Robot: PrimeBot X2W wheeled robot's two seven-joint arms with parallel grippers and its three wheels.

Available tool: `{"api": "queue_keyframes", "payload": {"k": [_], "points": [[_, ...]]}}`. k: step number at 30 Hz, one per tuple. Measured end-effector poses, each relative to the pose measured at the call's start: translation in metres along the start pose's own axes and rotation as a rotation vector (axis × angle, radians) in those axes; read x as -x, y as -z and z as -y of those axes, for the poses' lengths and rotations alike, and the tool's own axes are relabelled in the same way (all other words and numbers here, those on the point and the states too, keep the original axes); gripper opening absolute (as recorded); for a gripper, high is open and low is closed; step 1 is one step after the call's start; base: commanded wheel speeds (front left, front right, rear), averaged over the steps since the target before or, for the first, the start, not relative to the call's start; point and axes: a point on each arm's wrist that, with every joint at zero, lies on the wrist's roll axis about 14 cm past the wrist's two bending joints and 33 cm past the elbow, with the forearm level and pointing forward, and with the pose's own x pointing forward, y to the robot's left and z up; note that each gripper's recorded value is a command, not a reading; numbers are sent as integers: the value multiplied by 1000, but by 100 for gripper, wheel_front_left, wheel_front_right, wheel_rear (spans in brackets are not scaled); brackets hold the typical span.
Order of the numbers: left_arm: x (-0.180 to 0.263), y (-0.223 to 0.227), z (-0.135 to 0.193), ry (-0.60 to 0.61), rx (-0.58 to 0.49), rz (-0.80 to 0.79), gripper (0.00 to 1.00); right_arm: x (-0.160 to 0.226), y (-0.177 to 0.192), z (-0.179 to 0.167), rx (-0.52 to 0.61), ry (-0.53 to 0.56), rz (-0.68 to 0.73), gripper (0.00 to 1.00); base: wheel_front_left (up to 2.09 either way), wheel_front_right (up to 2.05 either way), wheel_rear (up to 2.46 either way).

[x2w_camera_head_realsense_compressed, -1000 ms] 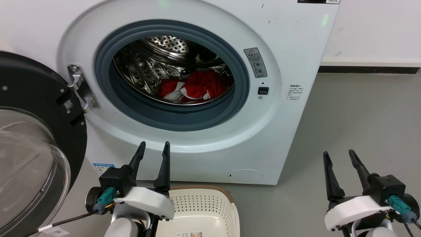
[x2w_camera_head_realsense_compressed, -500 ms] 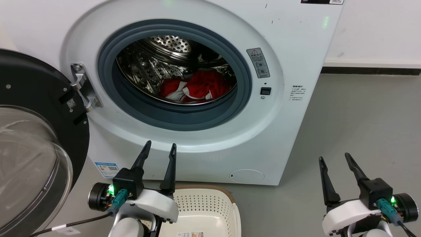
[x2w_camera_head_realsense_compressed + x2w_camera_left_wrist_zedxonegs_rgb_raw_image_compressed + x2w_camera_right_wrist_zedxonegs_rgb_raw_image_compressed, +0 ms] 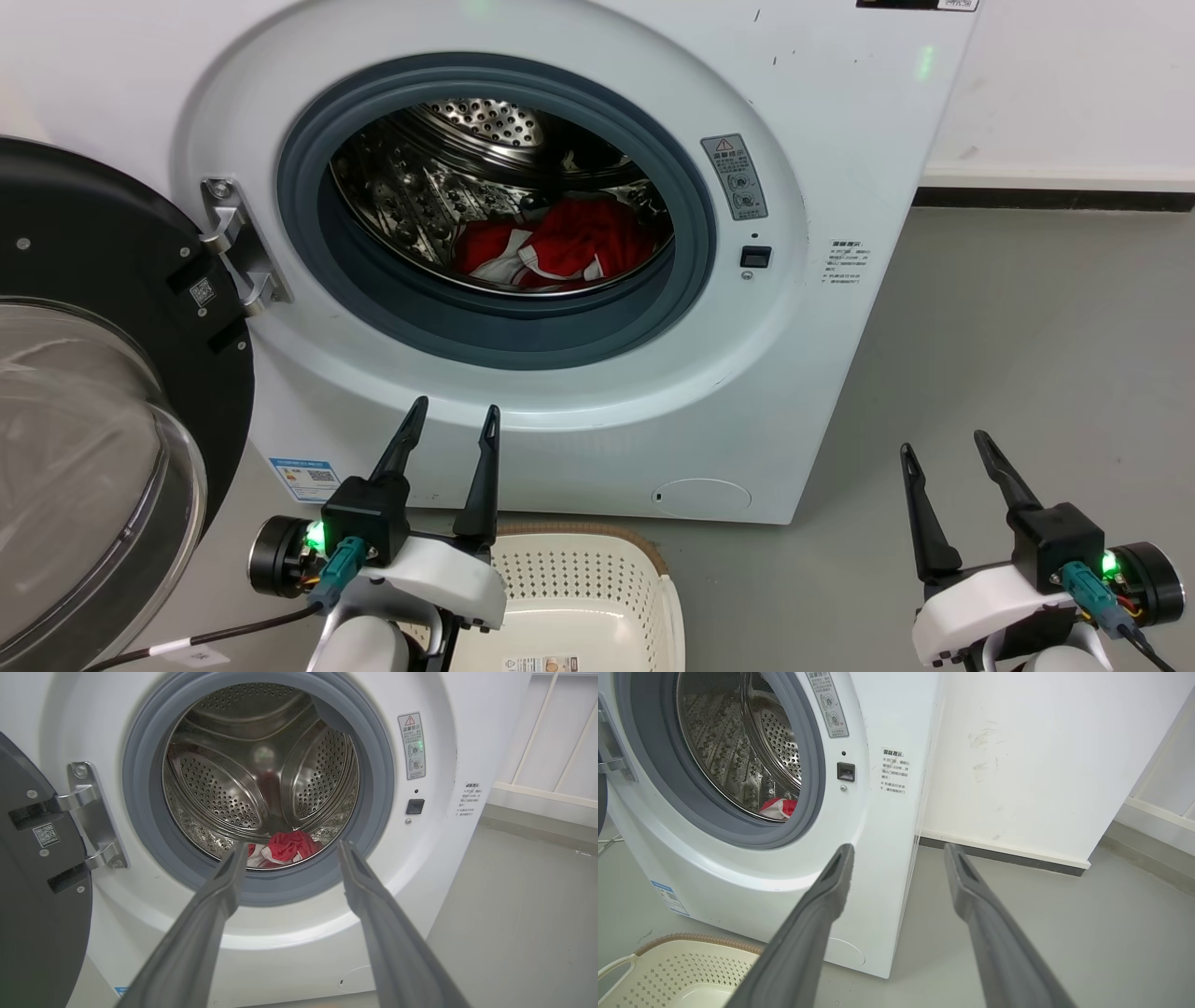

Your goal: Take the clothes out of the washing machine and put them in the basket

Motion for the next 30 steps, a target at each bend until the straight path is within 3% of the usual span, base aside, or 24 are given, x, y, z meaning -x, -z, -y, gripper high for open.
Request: {"api": "queue_keyframes", "payload": {"k": [15, 30], "points": [[-7, 3, -2, -11, 2, -5, 100, -7, 3, 0, -18, -1, -4, 100, 0, 0, 0], [-110, 30, -20, -26, -22, -21, 100, -53, 15, 9, -39, 8, -6, 100, 0, 0, 0]]}}
